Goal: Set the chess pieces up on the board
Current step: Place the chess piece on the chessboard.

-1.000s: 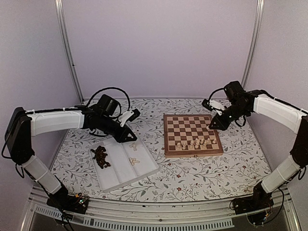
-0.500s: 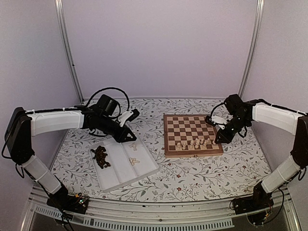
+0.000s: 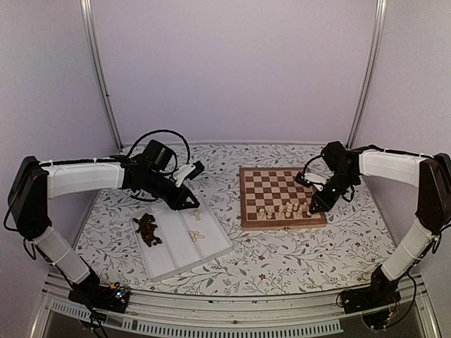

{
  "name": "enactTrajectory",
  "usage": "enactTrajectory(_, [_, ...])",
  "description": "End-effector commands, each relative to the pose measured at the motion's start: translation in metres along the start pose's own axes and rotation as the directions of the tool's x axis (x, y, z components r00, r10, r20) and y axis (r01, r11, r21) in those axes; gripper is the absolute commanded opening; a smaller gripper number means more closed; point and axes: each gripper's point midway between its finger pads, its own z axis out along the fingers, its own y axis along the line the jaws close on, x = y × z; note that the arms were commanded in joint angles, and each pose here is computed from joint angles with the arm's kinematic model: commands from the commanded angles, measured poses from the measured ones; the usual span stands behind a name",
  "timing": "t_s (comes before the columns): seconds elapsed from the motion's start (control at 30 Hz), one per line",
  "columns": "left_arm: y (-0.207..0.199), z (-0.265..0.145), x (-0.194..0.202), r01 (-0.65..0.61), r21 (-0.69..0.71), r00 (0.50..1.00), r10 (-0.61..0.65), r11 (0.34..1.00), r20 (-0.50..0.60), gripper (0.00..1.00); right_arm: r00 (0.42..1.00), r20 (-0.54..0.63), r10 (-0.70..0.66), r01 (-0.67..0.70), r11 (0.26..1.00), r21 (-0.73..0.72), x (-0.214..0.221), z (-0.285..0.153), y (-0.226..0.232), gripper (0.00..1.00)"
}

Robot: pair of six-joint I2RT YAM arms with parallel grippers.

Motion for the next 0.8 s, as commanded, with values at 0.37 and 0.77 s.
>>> enactTrajectory(0.37, [0.006, 0.003, 0.008, 0.016, -0.003, 1.000, -0.016, 1.000, -0.026, 0.09, 1.000, 0.010, 0.022, -0.022, 0.999, -0.024, -0.016, 0.005, -0.006, 0.11])
enactTrajectory(0.77, [0.006, 0.004, 0.010, 0.019, -0.001, 0.999, -0.019, 1.000, -0.030, 0.09, 1.000, -0.010, 0.023, -0.023, 0.999, -0.037, -0.014, 0.011, -0.004, 0.15])
